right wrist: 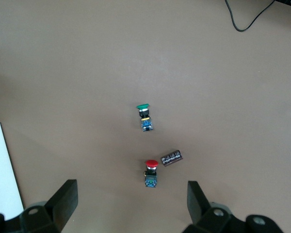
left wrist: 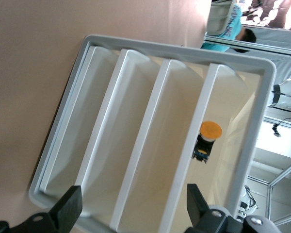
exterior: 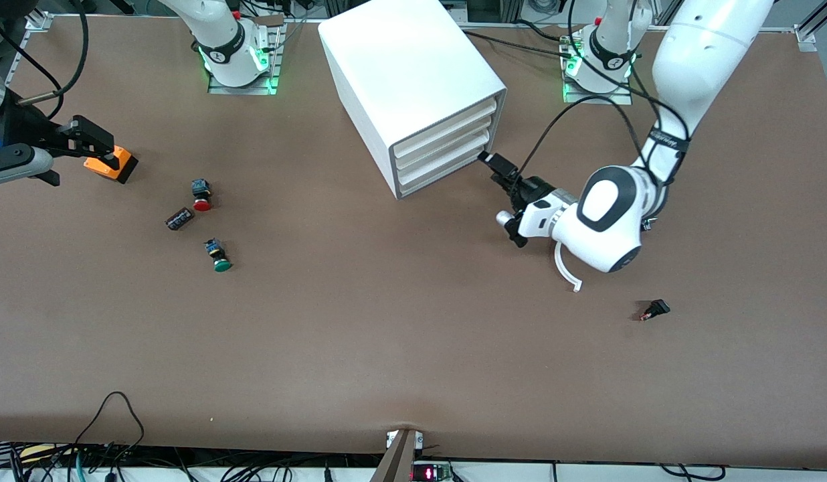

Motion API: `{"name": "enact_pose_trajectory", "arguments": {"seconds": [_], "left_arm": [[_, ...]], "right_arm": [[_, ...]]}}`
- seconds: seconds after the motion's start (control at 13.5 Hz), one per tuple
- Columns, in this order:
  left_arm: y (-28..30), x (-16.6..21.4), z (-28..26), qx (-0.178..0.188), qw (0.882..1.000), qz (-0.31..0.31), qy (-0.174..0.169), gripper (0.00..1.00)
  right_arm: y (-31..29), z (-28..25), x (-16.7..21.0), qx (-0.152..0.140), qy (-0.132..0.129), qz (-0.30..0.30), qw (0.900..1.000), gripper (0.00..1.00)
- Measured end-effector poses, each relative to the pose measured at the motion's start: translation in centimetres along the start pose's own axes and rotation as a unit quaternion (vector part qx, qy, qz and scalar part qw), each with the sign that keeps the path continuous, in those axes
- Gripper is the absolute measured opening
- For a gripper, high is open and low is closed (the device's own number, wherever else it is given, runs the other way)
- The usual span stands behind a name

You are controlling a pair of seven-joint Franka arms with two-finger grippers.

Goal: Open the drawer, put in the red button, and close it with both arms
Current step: 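Hook the left gripper onto the top drawer front, then pull the top drawer open with the left gripper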

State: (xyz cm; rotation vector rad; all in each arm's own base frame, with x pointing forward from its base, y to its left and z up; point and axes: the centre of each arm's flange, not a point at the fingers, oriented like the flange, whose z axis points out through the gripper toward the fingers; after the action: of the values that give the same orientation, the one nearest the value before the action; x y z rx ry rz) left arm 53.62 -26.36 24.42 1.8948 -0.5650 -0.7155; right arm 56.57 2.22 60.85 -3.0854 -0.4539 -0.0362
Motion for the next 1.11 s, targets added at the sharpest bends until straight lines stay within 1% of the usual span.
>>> {"name": "enact_pose_trajectory", "arguments": {"seconds": [0.07,0.15,0.3,0.37,0.44,0.52,0.59,0.67,1.04,1.11], "left_arm": [[-0.7,0.4,0.6,-0.011,1.000,0.012,0.007,0.86],[-1.5,0.8,1.2,-0.027,0.999,0.025,0.012,0.85],[-2.6,1.3,2.6,-0.057,0.997,0.042,0.017,0.63],[-2.8,1.6,3.4,-0.070,0.996,0.043,0.018,0.61],[-3.0,1.7,4.3,-0.078,0.996,0.046,0.016,0.60],[-3.0,1.8,5.4,-0.085,0.995,0.056,0.013,0.56],[-3.1,2.1,6.4,-0.096,0.993,0.064,0.013,0.56],[-3.2,2.2,7.3,-0.104,0.992,0.068,0.012,0.53],[-4.2,2.0,10.9,-0.149,0.987,0.056,0.016,0.52],[-4.2,2.0,11.7,-0.156,0.986,0.054,0.015,0.46]], "right_arm": [[0.0,0.0,0.0,0.000,0.000,0.000,1.000,1.00],[0.0,0.0,0.0,0.000,0.000,0.000,1.000,1.00],[0.0,0.0,0.0,0.000,0.000,0.000,1.000,1.00],[0.0,0.0,0.0,0.000,0.000,0.000,1.000,1.00],[0.0,0.0,0.0,0.000,0.000,0.001,1.000,1.00],[0.0,0.0,0.0,0.000,0.000,0.001,1.000,1.00],[0.0,0.0,0.0,0.000,0.000,0.001,1.000,1.00],[0.0,0.0,0.0,0.000,0.000,0.001,1.000,1.00],[0.0,0.0,0.0,0.000,0.000,0.001,1.000,1.00],[0.0,0.0,0.0,0.000,0.001,0.001,1.000,1.00]]}}
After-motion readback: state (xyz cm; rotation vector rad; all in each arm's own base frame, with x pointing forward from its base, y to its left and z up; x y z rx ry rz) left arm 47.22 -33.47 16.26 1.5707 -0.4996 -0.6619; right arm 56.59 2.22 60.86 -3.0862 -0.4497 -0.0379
